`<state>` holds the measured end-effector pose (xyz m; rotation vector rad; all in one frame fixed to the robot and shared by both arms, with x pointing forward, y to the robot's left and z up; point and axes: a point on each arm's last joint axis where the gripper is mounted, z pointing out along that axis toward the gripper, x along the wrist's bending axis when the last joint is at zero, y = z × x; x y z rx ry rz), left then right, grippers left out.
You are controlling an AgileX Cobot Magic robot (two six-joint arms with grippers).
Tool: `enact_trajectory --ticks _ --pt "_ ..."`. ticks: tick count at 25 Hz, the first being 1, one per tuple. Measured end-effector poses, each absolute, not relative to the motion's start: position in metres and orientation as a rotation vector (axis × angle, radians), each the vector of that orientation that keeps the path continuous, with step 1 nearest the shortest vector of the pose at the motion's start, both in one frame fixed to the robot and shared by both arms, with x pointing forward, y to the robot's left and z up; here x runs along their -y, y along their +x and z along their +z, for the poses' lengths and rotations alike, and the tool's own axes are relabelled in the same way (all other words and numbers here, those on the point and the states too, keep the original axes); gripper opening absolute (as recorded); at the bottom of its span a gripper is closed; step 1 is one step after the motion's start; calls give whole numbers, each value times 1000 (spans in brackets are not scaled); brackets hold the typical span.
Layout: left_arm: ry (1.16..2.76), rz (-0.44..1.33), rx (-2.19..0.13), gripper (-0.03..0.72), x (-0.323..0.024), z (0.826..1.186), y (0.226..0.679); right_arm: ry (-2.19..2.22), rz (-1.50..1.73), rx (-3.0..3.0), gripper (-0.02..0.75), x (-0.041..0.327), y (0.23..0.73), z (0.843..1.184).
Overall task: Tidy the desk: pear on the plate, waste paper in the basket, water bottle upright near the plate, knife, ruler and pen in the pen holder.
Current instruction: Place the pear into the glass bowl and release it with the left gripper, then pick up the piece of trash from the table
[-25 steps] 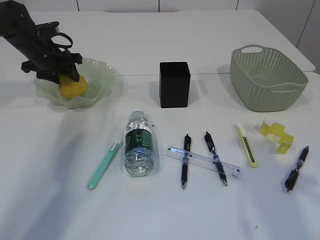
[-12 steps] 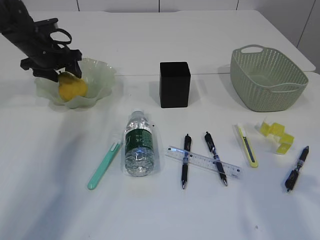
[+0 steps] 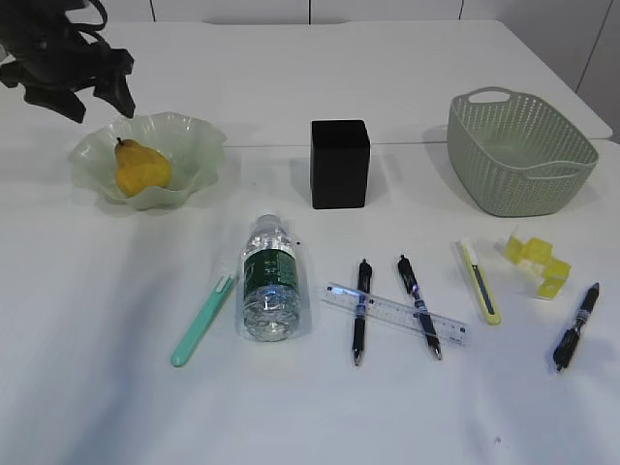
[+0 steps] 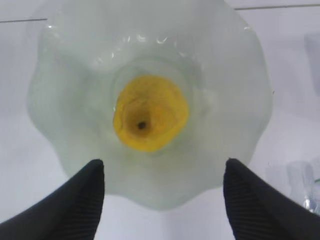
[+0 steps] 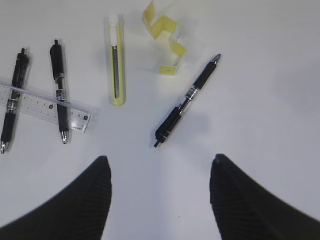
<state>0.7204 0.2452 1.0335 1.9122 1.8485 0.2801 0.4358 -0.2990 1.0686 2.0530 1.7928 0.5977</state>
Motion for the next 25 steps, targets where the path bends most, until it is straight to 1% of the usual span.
enact_trajectory --ticks 3,6,9,12,20,25 --pt "1987 284 -1873 528 -250 1049 707 2053 598 -1793 460 299 436 1069" --pt "2013 277 -1885 527 -252 1064 691 2053 598 -1793 461 299 436 1069" --pt "2051 250 -1893 527 -254 1068 669 2051 597 -1795 461 299 436 1069" --pt "2111 209 -1895 527 -257 1063 644 2038 594 -1806 460 299 436 1069" --pt "2103 233 -1879 527 -263 1074 570 2046 573 -1824 461 299 435 1067" --pt "2095 210 -1892 527 -266 1060 530 2058 519 -1875 459 299 450 1064"
